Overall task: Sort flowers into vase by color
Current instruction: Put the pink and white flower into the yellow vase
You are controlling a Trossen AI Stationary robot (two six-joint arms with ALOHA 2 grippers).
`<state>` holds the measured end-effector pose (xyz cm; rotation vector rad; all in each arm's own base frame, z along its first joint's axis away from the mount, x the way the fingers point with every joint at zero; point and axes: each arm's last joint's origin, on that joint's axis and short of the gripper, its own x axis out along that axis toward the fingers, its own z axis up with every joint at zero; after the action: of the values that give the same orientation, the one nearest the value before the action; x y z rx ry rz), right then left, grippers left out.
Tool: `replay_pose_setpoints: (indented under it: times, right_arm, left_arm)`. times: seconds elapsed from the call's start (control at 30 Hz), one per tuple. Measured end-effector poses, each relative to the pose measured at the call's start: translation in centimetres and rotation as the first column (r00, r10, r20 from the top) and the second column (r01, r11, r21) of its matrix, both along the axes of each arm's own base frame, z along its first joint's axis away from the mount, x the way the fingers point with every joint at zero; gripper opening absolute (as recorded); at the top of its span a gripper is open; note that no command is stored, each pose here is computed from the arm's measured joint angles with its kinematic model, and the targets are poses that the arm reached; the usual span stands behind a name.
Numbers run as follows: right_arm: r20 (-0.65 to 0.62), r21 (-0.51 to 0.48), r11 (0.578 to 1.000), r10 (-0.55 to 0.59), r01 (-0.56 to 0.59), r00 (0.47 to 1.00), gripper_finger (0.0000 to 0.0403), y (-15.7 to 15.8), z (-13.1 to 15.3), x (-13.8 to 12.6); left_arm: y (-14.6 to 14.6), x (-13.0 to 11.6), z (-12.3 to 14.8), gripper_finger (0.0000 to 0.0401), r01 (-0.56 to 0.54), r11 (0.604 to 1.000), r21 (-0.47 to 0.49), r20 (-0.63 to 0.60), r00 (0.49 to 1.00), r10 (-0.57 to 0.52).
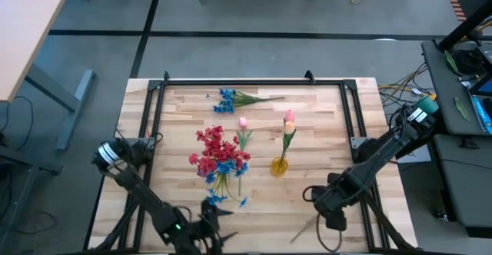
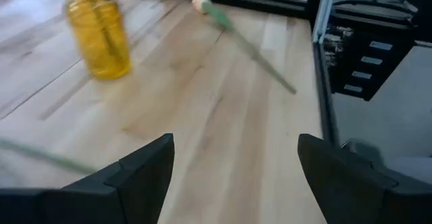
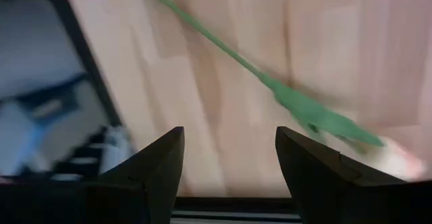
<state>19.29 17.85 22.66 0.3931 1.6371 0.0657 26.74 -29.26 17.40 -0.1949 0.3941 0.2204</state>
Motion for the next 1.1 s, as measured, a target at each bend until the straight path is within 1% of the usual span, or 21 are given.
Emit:
replay_pose_setpoints:
  times: [0.13,0.23,0.33,0.43,0.5,0.6,0.7,0.8,0.83,0.9,1.0,1.1]
  right_arm:
    - [0.029,-0.069,0.989,0.132,-0.130,0.991,0.0224,0.8,-0.7,-1.5]
    - [0.065,-0.130,0.966,0.233,-0.223,0.970,0.0224,1.5,-1.4,-2.6]
    - [0.110,-0.208,0.934,0.316,-0.289,0.942,0.0224,1.8,-1.9,-3.3]
    - [0.114,-0.275,0.899,0.383,-0.342,0.917,0.0223,2.1,-2.5,-3.5]
    - [0.109,-0.292,0.880,0.419,-0.374,0.901,0.0223,2.4,-3.1,-3.3]
    - [0.056,-0.336,0.853,0.441,-0.399,0.896,0.0223,2.9,-4.8,-2.9]
    - [-0.001,-0.371,0.832,0.444,-0.413,0.896,0.0223,3.3,-6.5,-2.5]
    - [-0.034,-0.386,0.823,0.440,-0.418,0.897,0.0223,3.7,-7.7,-2.3]
    - [-0.040,-0.388,0.821,0.438,-0.418,0.898,0.0220,3.8,-8.0,-2.2]
    - [-0.057,-0.396,0.816,0.436,-0.421,0.898,0.0208,3.9,-8.5,-2.2]
    - [-0.069,-0.396,0.812,0.438,-0.428,0.896,0.0170,4.0,-9.0,-2.1]
    - [-0.067,-0.387,0.816,0.439,-0.429,0.896,0.0113,4.2,-9.2,-2.0]
  left_arm:
    - [-2.9,2.9,-0.3,0.0297,-0.020,0.999,0.038,0.018,1.000,0.019]
    - [-4.3,5.1,-0.7,0.0297,-0.059,0.996,0.064,0.029,0.998,0.057]
    - [-5.0,7.4,-1.0,0.0297,-0.088,0.994,0.057,0.017,0.996,0.087]
    - [-5.2,10.1,-1.1,0.0289,-0.073,0.997,0.012,-0.032,0.997,0.073]
    - [-5.2,12.0,-1.1,0.0282,-0.079,0.997,0.001,-0.039,0.996,0.079]
    - [-5.3,14.5,-1.4,0.0271,-0.084,0.996,0.038,-0.038,0.996,0.085]
    - [-5.6,16.5,-1.8,0.0264,-0.079,0.994,0.077,-0.040,0.996,0.082]
    - [-6.0,17.9,-2.0,0.0263,-0.091,0.992,0.091,-0.038,0.995,0.095]
    - [-6.0,18.1,-2.4,0.0263,-0.093,0.992,0.090,-0.037,0.995,0.097]
    - [-6.0,18.3,-3.2,0.0263,-0.100,0.993,0.061,-0.003,0.995,0.100]
    - [-5.7,18.1,-4.4,0.0262,-0.124,0.992,0.020,0.006,0.992,0.124]
    - [-5.7,18.1,-4.1,0.0262,-0.130,0.991,-0.001,0.016,0.991,0.130]
